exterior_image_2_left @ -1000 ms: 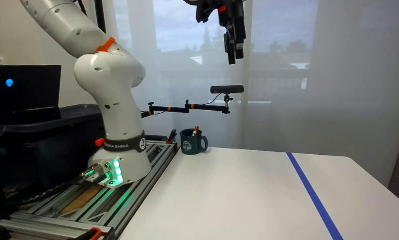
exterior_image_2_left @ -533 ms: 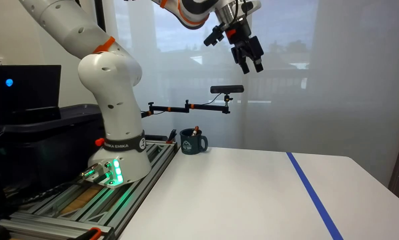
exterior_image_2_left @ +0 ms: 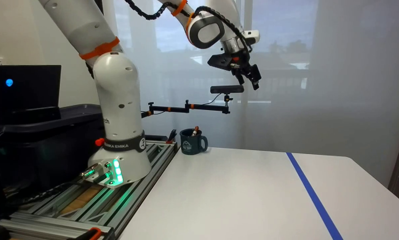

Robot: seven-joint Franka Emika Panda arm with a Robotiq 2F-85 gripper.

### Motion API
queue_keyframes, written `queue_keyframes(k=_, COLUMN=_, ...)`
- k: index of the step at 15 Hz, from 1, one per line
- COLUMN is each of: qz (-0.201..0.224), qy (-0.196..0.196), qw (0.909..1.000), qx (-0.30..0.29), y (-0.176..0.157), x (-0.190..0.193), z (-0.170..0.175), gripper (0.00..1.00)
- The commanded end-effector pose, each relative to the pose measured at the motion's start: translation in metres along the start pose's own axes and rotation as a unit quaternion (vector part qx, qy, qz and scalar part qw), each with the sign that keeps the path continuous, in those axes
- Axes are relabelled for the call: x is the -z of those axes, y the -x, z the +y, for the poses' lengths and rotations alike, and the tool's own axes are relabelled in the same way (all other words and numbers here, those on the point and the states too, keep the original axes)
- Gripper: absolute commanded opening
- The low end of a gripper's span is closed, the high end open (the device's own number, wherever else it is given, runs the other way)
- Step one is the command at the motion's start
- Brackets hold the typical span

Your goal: Remove the marker from the cup and place it on the table

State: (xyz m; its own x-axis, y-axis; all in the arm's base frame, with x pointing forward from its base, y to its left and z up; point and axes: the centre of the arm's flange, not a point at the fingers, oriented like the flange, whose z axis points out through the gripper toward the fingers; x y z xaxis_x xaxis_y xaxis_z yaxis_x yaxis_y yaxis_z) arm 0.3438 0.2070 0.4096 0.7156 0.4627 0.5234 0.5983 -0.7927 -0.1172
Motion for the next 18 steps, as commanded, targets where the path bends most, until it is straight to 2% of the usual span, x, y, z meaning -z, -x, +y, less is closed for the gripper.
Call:
queue_keyframes(k=1, qz=-0.002, qy=-0.012, qw=0.9998, qx=-0.015, y=0.001, x=-0.001, z=0.001, gripper=1.00)
queue_keyframes(k=4, qz=-0.006, qy=-0.013, qw=0.9991, qx=-0.040, y=0.001, x=0.000, z=0.009, gripper=1.00)
queue_keyframes(k=9, qz=-0.007, qy=-0.013, qw=0.9989, qx=-0.044, y=0.001, x=0.001, z=0.009, gripper=1.00)
queue_keyframes(k=11, qz=-0.066, qy=-0.029, qw=0.9964, qx=-0.045, y=0.002, x=0.005, z=0.009, gripper=1.00)
queue_keyframes(k=13, qz=-0.135, qy=-0.049, qw=0.9885, qx=-0.048, y=0.006, x=0.007, z=0.007, gripper=1.00)
queue_keyframes(k=16, qz=-0.228, qy=-0.070, qw=0.9699, qx=-0.050, y=0.009, x=0.012, z=-0.005, gripper=1.00)
queue_keyframes(k=18, qz=-0.288, qy=-0.063, qw=0.9538, qx=-0.056, y=0.005, x=0.007, z=-0.015, gripper=1.00)
